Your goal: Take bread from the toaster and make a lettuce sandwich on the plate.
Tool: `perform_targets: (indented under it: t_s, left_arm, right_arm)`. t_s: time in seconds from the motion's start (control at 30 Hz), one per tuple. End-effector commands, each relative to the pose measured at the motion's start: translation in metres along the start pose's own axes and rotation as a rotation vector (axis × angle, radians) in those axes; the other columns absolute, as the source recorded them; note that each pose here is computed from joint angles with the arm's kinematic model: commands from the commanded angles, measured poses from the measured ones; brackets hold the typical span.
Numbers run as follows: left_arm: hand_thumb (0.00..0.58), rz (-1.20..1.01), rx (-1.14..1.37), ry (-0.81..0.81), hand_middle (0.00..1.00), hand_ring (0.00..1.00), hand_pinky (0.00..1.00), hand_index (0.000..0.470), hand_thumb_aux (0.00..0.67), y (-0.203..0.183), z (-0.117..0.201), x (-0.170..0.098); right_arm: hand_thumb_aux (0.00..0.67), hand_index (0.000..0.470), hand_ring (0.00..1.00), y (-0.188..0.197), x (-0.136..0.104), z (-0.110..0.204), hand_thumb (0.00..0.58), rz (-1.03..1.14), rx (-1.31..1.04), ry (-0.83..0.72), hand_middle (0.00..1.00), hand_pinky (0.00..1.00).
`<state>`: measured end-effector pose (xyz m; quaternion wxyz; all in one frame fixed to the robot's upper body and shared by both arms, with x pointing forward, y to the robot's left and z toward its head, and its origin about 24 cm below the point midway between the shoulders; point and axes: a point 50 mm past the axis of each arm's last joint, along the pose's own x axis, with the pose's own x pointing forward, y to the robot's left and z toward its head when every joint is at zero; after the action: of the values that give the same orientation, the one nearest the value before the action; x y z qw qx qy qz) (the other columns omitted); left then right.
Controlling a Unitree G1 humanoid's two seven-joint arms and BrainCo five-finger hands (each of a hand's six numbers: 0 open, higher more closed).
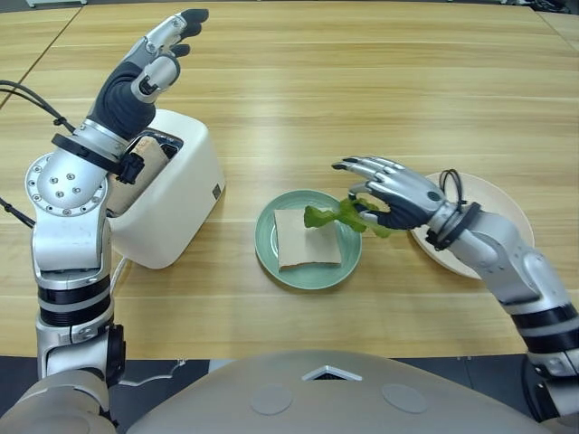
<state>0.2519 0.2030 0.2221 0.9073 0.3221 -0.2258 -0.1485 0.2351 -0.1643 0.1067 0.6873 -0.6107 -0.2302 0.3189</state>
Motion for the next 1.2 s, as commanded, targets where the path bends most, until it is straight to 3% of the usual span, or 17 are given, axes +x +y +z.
perform_targets:
  t_s: [0.03, 0.2, 0.37, 0.53, 0.7, 0.93, 1.2]
  left_arm:
    - [0.000, 0.083, 0.090, 0.079, 0.00, 0.00, 0.00, 0.000, 0.000, 0.024, -0.011, -0.016]
    - [0.000, 0.161, 0.107, 0.089, 0.00, 0.00, 0.00, 0.000, 0.000, 0.042, -0.012, -0.025]
    - [0.000, 0.136, 0.095, 0.076, 0.00, 0.00, 0.00, 0.000, 0.000, 0.033, -0.013, -0.016]
    - [0.000, 0.129, 0.094, 0.087, 0.00, 0.00, 0.00, 0.000, 0.000, 0.029, -0.017, -0.014]
    - [0.000, 0.129, 0.106, 0.095, 0.00, 0.00, 0.00, 0.000, 0.000, 0.031, -0.018, -0.015]
    - [0.000, 0.149, 0.141, 0.092, 0.00, 0.00, 0.00, 0.000, 0.000, 0.041, -0.013, -0.019]
    - [0.000, 0.129, 0.191, 0.117, 0.00, 0.00, 0.00, 0.000, 0.000, 0.044, -0.016, -0.022]
  right_arm:
    - [0.670, 0.470, 0.00, 0.016, 0.022, 0.012, 0.580, 0.034, -0.024, -0.076, 0.00, 0.00]
    - [0.670, 0.470, 0.00, 0.014, 0.024, 0.011, 0.580, -0.004, -0.021, -0.081, 0.00, 0.00]
    - [0.670, 0.470, 0.00, -0.005, 0.028, 0.002, 0.580, -0.138, -0.083, -0.026, 0.00, 0.00]
    - [0.670, 0.470, 0.00, -0.023, 0.037, 0.013, 0.580, -0.277, -0.186, -0.043, 0.00, 0.00]
    - [0.670, 0.470, 0.00, 0.001, 0.037, 0.028, 0.580, -0.155, -0.230, -0.085, 0.00, 0.00]
    - [0.670, 0.470, 0.00, 0.063, 0.005, 0.036, 0.580, 0.339, -0.138, -0.133, 0.00, 0.00]
    - [0.670, 0.470, 0.00, 0.037, 0.003, 0.039, 0.580, 0.249, -0.057, -0.138, 0.00, 0.00]
